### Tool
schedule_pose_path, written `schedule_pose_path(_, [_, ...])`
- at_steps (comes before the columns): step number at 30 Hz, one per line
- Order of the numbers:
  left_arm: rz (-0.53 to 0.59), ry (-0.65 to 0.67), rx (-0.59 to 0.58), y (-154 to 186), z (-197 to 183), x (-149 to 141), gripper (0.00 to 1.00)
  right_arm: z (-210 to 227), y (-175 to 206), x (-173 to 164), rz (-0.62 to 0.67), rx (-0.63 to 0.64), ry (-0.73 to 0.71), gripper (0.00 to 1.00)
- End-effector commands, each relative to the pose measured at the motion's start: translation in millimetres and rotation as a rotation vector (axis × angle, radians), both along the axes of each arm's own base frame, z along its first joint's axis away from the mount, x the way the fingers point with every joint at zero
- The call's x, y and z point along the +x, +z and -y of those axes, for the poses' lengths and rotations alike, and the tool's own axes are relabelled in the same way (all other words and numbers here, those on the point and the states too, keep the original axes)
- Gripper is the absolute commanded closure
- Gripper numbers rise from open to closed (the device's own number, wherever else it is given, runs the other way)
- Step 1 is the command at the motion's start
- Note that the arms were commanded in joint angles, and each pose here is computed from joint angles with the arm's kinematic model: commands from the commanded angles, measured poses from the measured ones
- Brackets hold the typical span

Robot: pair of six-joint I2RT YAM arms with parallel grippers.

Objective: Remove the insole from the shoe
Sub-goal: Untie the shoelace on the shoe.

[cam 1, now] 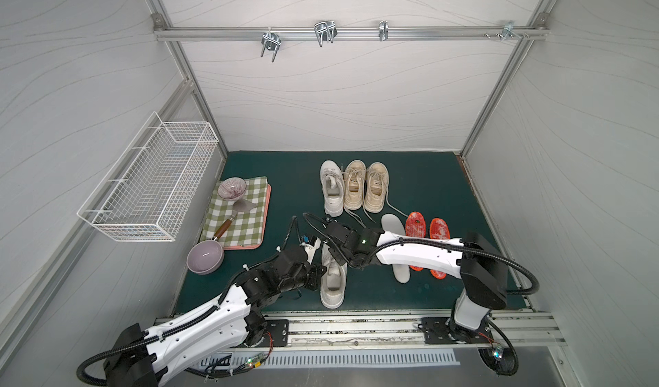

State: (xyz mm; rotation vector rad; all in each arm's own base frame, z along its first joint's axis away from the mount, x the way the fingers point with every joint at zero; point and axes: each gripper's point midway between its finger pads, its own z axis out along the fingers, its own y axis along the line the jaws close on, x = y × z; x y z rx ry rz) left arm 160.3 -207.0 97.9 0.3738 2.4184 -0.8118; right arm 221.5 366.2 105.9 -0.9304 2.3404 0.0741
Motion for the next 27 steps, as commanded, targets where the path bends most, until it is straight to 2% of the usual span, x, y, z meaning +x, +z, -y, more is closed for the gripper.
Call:
schedule_pose_path(1, [0.102, -0.032, -0.156, 51, 23, 10, 1.00, 12, 5, 30, 0.067, -0.009, -0.113, 0.59])
schedule_pose_path(6, [0.097, -0.027, -0.150, 47, 20, 9, 1.00, 22, 11, 47, 0.098, -0.002, -0.190, 0.53])
schedule_pose_path(11, [0.095, -0.027, -0.148, 45, 20, 8, 1.00, 28, 9, 50, 0.106, -0.010, -0.214, 0.50])
schedule_pose_path(23, [0.083, -0.036, -0.136, 41, 20, 7, 1.00, 32, 17, 78, 0.109, 0.070, -0.338, 0.29])
schedule_pose_path(27, [0.082, -0.031, -0.132, 40, 18, 6, 1.00, 30, 22, 81, 0.114, 0.095, -0.339, 0.23])
